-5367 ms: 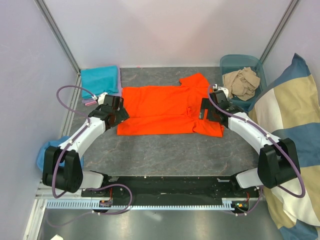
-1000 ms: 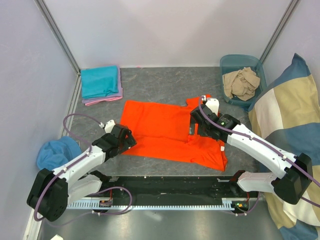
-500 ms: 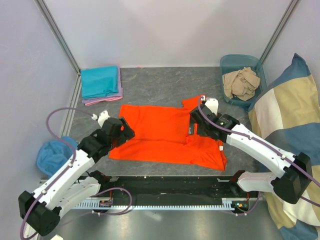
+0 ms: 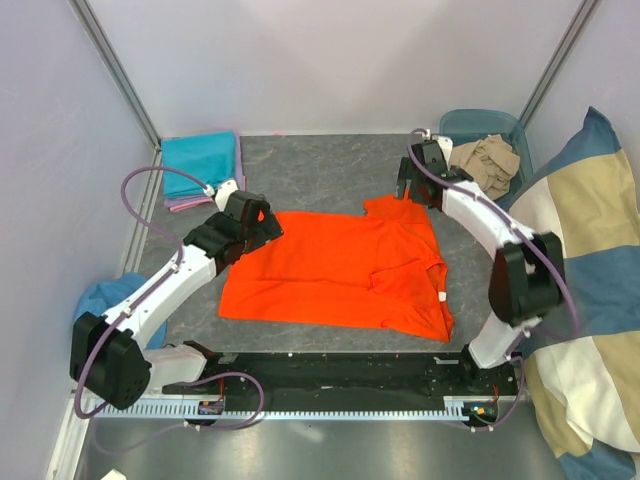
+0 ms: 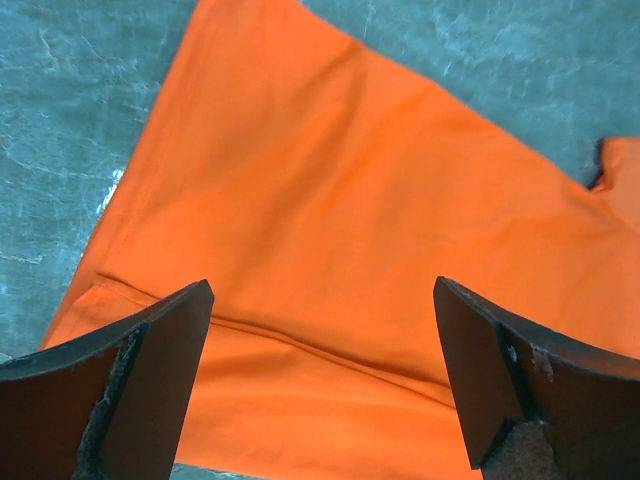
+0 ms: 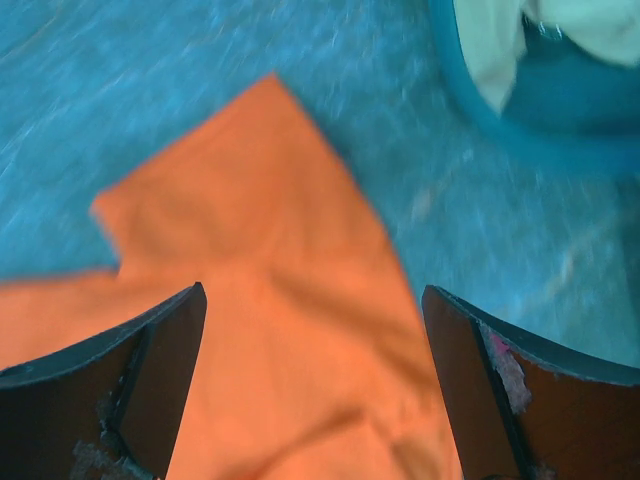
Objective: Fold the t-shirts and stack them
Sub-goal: Grap the side of the flattened tshirt furthest away from the robot with both arms
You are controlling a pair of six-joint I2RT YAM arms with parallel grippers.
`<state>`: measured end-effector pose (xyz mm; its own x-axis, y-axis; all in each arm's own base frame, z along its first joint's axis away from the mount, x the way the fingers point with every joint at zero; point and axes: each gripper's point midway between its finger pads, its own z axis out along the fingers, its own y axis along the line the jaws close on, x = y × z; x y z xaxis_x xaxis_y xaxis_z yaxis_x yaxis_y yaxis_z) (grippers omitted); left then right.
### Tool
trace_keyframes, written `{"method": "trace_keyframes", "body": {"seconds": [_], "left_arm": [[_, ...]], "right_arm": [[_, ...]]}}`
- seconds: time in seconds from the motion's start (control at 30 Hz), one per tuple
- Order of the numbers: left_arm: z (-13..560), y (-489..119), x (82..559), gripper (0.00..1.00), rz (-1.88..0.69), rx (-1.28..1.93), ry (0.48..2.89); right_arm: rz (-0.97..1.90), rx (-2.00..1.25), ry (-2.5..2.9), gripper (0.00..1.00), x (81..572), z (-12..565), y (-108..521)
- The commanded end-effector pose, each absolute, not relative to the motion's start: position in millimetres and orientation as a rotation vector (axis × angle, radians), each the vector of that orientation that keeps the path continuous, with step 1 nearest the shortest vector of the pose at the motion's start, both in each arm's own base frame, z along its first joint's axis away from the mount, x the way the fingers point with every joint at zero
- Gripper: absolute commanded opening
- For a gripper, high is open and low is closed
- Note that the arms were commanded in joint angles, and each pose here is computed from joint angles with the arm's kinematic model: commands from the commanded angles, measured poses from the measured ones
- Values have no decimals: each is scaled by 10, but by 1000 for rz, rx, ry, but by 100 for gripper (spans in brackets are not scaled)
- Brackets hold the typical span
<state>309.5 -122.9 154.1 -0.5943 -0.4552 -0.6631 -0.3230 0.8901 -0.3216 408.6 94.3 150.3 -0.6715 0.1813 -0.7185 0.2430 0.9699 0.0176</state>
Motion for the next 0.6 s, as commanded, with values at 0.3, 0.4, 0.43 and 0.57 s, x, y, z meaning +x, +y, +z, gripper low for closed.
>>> {"method": "trace_keyframes", "body": {"seconds": [0.3,0.4,0.43,0.57], "left_arm": [[1480,-1192,2975,100,-259,-455,2256],[1447,-1172,2952,100,-255,-453,2263],[1438,-1169,2946,100,-258,-452,2267],[1414,-1158,2941,100,-255,-458,2272]], "right_arm": [[69,91,2416,98,5307,741,894],[93,109,2421,98,5366,654,837],[127,107,2428,98,5373,626,866],[144,126,2467,98,5364,425,825]]}}
